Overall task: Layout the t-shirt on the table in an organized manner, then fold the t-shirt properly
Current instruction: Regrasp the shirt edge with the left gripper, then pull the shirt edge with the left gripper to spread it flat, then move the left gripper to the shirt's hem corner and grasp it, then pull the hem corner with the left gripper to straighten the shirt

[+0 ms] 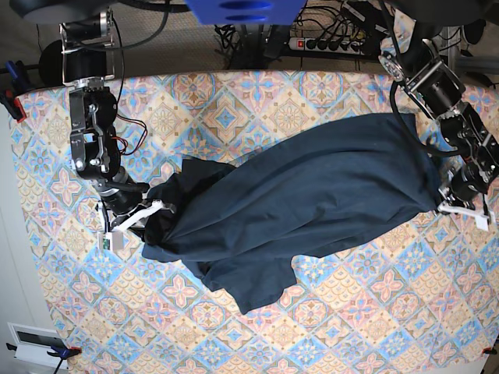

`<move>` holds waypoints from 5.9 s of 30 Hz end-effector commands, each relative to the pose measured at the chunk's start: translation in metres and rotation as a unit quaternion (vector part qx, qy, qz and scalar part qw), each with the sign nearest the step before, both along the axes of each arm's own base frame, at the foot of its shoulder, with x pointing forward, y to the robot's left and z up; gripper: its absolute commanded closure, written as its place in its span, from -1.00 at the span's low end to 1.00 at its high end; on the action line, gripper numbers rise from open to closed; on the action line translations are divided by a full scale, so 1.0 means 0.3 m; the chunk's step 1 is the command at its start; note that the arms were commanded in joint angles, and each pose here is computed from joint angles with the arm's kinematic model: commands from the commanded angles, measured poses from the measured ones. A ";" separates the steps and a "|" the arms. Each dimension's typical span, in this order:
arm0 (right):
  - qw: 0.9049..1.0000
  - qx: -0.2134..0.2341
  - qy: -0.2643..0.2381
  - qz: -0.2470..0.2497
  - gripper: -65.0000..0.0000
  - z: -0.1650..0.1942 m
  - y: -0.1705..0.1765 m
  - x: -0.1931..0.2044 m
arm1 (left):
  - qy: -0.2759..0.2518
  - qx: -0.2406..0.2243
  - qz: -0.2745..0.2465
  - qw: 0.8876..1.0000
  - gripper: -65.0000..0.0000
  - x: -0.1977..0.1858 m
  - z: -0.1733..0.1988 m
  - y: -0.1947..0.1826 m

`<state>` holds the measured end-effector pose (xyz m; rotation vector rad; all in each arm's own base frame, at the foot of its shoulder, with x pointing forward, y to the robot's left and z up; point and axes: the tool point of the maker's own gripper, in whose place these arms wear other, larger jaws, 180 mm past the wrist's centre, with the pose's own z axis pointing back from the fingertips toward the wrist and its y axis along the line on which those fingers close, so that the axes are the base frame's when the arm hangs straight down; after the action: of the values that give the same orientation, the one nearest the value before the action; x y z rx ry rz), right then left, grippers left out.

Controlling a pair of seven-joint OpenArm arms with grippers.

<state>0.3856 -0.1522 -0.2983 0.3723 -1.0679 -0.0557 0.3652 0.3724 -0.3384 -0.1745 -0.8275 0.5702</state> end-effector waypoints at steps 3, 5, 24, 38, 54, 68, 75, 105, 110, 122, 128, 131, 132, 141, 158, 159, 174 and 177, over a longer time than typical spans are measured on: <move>0.999 -0.012 -0.041 -0.015 0.99 0.086 -0.062 0.038 | -0.085 0.021 0.010 0.996 1.00 0.133 0.223 0.052; 0.999 -0.018 -0.040 -0.016 0.99 0.086 -0.074 0.037 | -0.127 0.033 0.019 0.991 1.00 0.194 0.324 0.069; 0.999 -0.015 -0.030 -0.023 0.99 0.058 -0.089 0.009 | -0.123 0.120 0.078 0.982 -0.44 0.347 0.361 0.202; 0.999 -0.014 -0.027 -0.023 0.99 0.053 -0.090 0.009 | -0.021 0.075 -0.054 0.995 -0.45 -0.130 0.072 -0.076; 0.999 -0.013 -0.031 -0.020 0.99 0.061 -0.081 0.006 | 0.070 0.071 -0.145 0.984 -0.03 -0.101 -0.159 -0.311; 0.999 -0.015 -0.031 -0.024 0.99 0.060 -0.092 0.009 | -0.101 0.112 -0.086 0.985 1.00 -0.153 0.360 -0.098; 0.999 -0.016 -0.033 -0.023 0.99 0.065 -0.089 0.013 | -0.116 0.027 0.017 0.993 1.00 -0.217 0.410 0.202; 0.999 -0.018 -0.014 -0.024 0.99 0.021 -0.096 -0.025 | 0.075 -0.002 -0.106 0.992 0.29 -0.371 -0.043 -0.069; 0.999 -0.018 -0.013 -0.024 0.99 0.020 -0.097 -0.025 | 0.067 -0.032 -0.121 0.990 -0.16 -0.393 -0.045 -0.136; 0.999 -0.018 -0.013 -0.025 0.99 0.019 -0.098 -0.025 | 0.028 -0.136 -0.110 0.984 -0.52 -0.390 -0.099 -0.304; 0.999 -0.018 -0.013 -0.025 0.99 0.019 -0.098 -0.025 | 0.025 -0.149 -0.104 0.983 -0.52 -0.390 -0.110 -0.327; 0.999 -0.018 -0.014 -0.024 0.99 0.020 -0.097 -0.025 | 0.013 -0.143 -0.081 0.986 -0.52 -0.394 -0.090 -0.273; 0.999 -0.018 -0.015 -0.024 0.99 0.022 -0.096 -0.025 | 0.006 -0.139 -0.067 0.988 -0.52 -0.399 -0.077 -0.240; 1.000 -0.018 -0.016 -0.020 0.99 0.024 -0.086 -0.024 | 0.004 -0.183 0.014 0.983 -0.52 -0.415 -0.138 -0.112; 0.999 -0.018 -0.017 -0.020 0.99 0.026 -0.086 -0.023 | -0.030 -0.255 0.014 0.966 0.51 -0.254 -0.162 -0.217; 0.999 -0.018 -0.017 -0.020 0.99 0.026 -0.086 -0.023 | -0.034 -0.255 0.013 0.966 0.74 -0.247 -0.155 -0.217; 0.999 -0.018 -0.016 -0.025 0.99 0.024 -0.099 -0.020 | -0.152 -0.175 -0.059 0.971 1.00 -0.327 0.241 -0.127; 0.999 -0.018 -0.016 -0.025 0.99 0.022 -0.099 -0.021 | -0.124 -0.180 -0.055 0.974 1.00 -0.387 0.192 -0.130</move>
<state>0.3701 -0.1771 -0.3115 0.3168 -1.0405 -0.0825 0.2476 0.3306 -0.2909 -0.6345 -0.9197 0.6189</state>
